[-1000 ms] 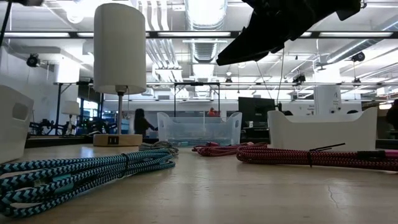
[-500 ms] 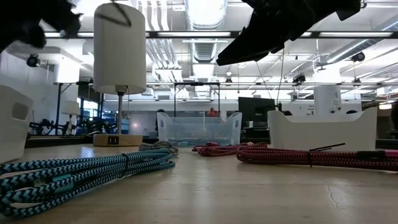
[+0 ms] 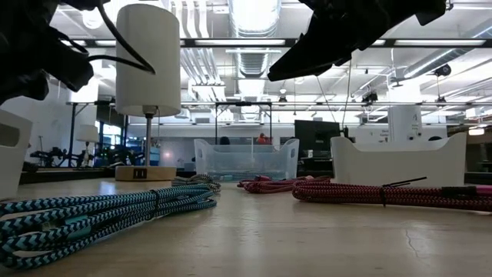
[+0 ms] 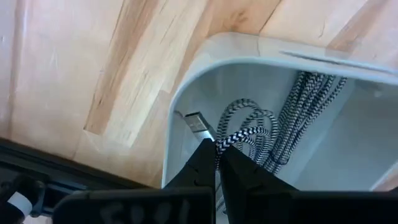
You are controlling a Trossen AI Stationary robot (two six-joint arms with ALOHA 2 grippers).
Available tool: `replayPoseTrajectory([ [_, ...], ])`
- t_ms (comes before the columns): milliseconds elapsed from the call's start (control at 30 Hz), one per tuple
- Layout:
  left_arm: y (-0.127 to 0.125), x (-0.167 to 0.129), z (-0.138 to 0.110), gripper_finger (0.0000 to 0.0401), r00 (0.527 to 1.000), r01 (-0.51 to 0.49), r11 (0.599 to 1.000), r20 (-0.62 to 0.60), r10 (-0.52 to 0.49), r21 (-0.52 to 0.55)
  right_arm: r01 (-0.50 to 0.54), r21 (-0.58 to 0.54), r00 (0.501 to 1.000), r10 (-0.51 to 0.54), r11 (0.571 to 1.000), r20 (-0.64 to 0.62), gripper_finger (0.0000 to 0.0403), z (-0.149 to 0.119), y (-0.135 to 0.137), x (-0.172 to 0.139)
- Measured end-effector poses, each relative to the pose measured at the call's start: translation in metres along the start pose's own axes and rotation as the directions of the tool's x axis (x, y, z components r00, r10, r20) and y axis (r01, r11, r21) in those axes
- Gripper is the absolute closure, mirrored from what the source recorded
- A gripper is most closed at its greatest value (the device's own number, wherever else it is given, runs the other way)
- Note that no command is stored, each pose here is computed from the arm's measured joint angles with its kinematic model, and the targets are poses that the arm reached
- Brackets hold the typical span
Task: Pick & Place USB Port
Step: Put the right white USB cable into the gray bin, then put the white USB cable into the gray bin
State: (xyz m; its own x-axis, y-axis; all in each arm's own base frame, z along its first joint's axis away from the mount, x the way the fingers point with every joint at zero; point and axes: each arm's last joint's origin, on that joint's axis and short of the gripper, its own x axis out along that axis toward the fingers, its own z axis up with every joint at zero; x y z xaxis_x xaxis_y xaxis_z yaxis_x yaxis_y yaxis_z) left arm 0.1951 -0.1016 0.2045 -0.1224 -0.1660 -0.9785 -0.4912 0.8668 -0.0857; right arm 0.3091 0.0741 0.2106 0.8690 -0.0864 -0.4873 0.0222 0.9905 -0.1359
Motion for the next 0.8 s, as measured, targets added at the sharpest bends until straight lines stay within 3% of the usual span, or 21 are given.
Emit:
replayPoseTrajectory([
  [500,-0.004,-0.002,0.003,0.034,0.999,0.023,1.0,0.043,-0.023,-0.005,0.0,0.0,1.0,0.0,1.0,0.0,0.0225,0.0,0.0,0.0],
  [800,-0.017,-0.039,0.003,0.0334,0.994,0.066,0.997,0.081,-0.069,0.038,0.0,0.0,1.0,0.0,1.0,0.0,0.0225,0.0,0.0,0.0],
])
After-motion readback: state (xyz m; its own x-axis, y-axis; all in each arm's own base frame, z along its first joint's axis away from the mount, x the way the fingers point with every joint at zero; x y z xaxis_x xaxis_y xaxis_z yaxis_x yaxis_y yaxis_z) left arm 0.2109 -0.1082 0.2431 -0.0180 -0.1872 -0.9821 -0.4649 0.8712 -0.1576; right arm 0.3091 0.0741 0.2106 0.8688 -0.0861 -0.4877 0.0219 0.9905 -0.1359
